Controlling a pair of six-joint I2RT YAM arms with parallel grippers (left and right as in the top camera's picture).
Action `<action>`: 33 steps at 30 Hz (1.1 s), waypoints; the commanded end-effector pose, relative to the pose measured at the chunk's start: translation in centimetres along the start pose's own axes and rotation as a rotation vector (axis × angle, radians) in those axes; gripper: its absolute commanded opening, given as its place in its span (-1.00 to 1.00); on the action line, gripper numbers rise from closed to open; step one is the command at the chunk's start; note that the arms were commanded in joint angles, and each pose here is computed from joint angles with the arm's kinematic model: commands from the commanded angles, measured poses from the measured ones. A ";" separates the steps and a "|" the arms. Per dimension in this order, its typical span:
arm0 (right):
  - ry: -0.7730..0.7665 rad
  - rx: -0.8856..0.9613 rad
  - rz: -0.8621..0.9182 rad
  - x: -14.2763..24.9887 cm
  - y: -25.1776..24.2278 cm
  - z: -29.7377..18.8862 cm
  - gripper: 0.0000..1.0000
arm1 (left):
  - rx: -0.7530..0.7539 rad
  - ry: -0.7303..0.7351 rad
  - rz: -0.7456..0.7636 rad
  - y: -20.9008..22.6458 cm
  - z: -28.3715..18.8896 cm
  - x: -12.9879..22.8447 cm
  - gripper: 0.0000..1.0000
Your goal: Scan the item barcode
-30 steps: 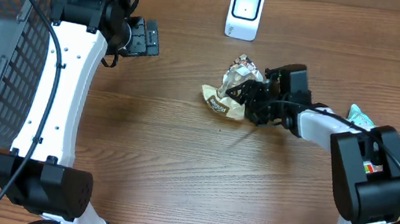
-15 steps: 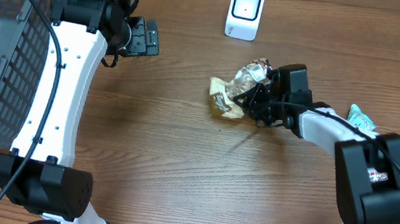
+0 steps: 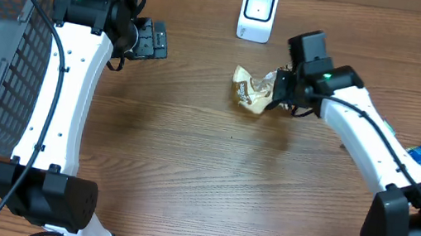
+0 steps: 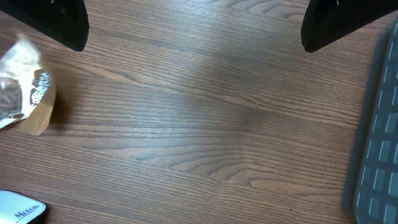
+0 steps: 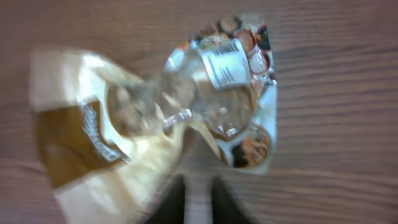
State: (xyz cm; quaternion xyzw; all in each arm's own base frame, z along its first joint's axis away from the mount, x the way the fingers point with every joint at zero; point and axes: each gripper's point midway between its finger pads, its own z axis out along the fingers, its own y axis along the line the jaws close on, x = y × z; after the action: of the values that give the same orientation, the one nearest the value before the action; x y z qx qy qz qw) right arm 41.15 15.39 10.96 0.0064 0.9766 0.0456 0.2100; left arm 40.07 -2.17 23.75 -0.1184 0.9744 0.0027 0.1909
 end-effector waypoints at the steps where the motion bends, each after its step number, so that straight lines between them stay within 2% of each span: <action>1: -0.056 0.115 0.077 -0.6 -1.2 -1.2 -0.12 | 0.005 -0.027 -0.003 -0.1 -0.8 -0.4 1.00; 3: -0.033 0.097 0.265 -0.2 -1.8 -1.0 0.40 | 0.005 -0.027 -0.003 -0.1 -0.8 -0.4 0.99; 4: 0.003 0.056 0.419 0.2 -2.2 -0.6 0.55 | 0.005 -0.027 -0.003 -0.1 -0.8 -0.4 0.99; 5: 0.033 0.017 0.478 0.4 -2.3 -0.3 0.61 | 0.005 -0.027 -0.003 -0.1 -0.8 -0.4 1.00; 13: 0.163 -0.276 0.629 1.9 -2.2 2.4 0.60 | 0.005 -0.027 -0.003 -0.1 -0.8 -0.4 1.00; 19: 0.165 -0.304 0.801 3.8 -2.3 5.0 0.57 | 0.005 -0.027 -0.003 -0.1 -0.8 -0.4 1.00; 24: 0.083 -0.336 0.907 4.1 -2.6 6.9 0.60 | 0.005 -0.027 -0.003 -0.1 -0.8 -0.4 1.00; 29: -0.132 -0.378 0.987 1.5 -4.0 8.3 0.66 | 0.005 -0.027 -0.003 -0.1 -0.8 -0.4 1.00; 33: -0.175 -0.426 1.003 0.4 -3.7 9.3 0.66 | 0.005 -0.027 -0.003 -0.1 -0.8 -0.4 0.99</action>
State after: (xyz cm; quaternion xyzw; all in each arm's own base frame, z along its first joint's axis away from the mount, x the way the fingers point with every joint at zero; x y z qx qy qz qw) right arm 44.25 12.76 3.47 0.4054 0.8148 0.3384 0.2393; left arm 40.07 -2.17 23.75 -0.1183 0.9745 0.0025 0.1909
